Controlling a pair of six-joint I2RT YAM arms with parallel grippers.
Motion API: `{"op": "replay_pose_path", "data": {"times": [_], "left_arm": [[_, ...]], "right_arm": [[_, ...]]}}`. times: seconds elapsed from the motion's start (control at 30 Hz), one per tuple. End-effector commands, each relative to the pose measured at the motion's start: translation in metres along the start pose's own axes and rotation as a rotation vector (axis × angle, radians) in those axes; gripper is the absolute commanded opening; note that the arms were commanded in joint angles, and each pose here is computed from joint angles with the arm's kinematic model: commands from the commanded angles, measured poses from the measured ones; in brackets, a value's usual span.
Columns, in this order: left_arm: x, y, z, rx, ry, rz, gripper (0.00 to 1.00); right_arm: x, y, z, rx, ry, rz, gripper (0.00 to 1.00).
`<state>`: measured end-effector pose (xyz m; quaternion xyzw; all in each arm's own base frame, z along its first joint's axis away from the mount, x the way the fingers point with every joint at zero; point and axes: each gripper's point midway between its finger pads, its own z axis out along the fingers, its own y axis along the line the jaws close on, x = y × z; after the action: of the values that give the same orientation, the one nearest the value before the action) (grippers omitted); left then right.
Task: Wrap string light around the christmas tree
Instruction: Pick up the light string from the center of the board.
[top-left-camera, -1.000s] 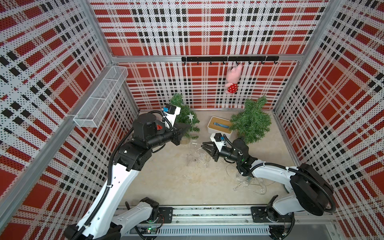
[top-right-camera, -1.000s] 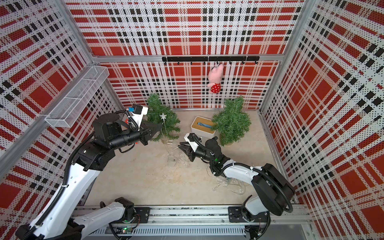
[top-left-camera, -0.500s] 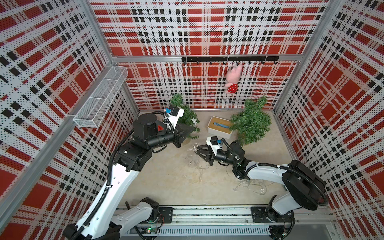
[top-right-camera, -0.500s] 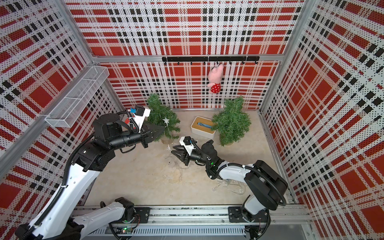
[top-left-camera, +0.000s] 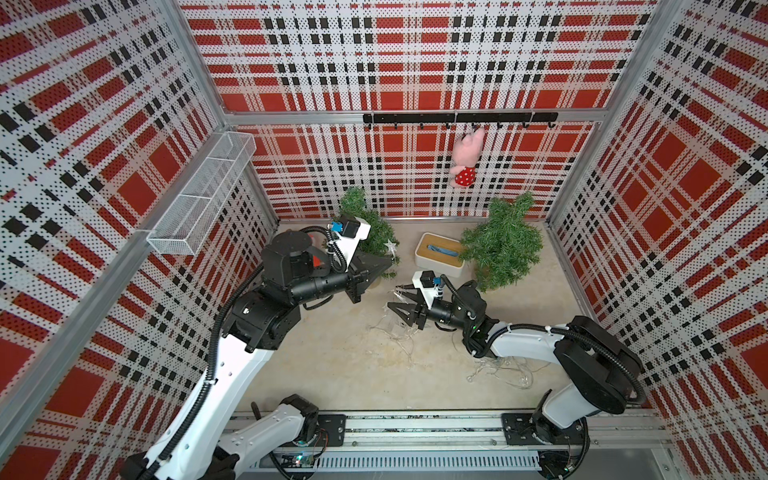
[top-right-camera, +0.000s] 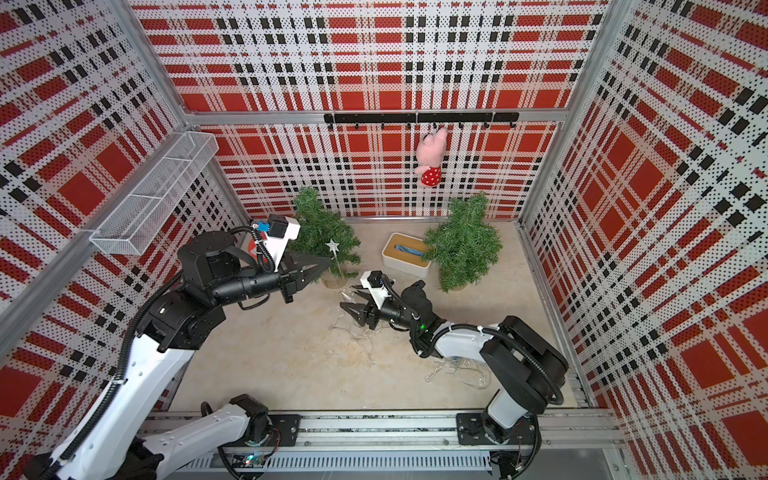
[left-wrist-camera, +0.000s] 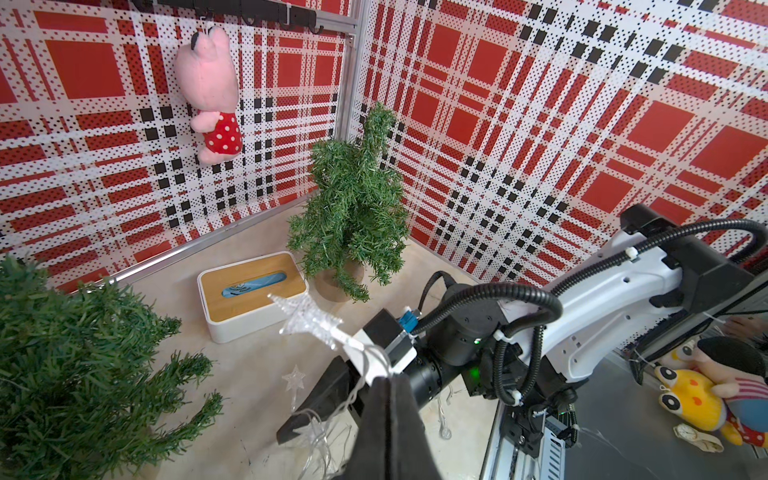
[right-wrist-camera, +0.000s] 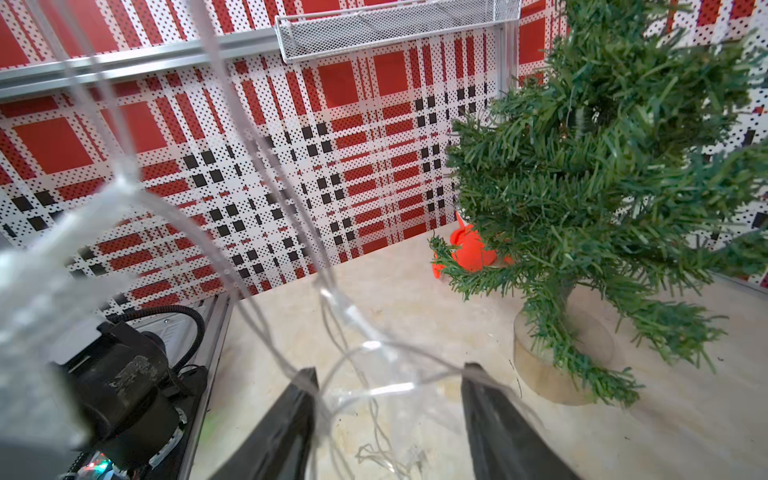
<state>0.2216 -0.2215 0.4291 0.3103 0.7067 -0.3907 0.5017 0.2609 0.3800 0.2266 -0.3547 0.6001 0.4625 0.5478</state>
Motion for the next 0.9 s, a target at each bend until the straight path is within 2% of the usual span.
{"op": "replay_pose_path", "data": {"times": [0.0, 0.07, 0.2, 0.3, 0.57, 0.73, 0.87], "left_arm": [[-0.026, -0.017, -0.016, 0.035, -0.080, 0.077, 0.00], [-0.028, -0.013, -0.017, 0.016, -0.085, 0.080, 0.00], [-0.027, -0.006, -0.016, 0.000, -0.084, 0.082, 0.00], [-0.024, -0.002, -0.011, 0.002, -0.073, 0.081, 0.00], [-0.016, -0.004, -0.006, 0.037, -0.048, 0.075, 0.00], [-0.002, -0.009, 0.001, 0.079, -0.013, 0.053, 0.00], [0.011, -0.006, 0.008, 0.075, 0.016, 0.043, 0.00]], "right_arm": [[0.007, -0.003, 0.007, -0.006, 0.006, 0.023, 0.59], [0.006, 0.004, 0.006, -0.048, -0.013, 0.045, 0.61], [0.003, 0.016, -0.003, -0.104, -0.010, 0.056, 0.75], [-0.003, 0.022, -0.013, -0.128, -0.005, 0.067, 0.81], [-0.015, -0.009, -0.035, -0.051, -0.036, 0.088, 0.76], [-0.030, -0.014, -0.021, -0.055, -0.070, 0.085, 0.79], [-0.046, -0.003, -0.018, -0.107, -0.127, 0.095, 0.88]]}}
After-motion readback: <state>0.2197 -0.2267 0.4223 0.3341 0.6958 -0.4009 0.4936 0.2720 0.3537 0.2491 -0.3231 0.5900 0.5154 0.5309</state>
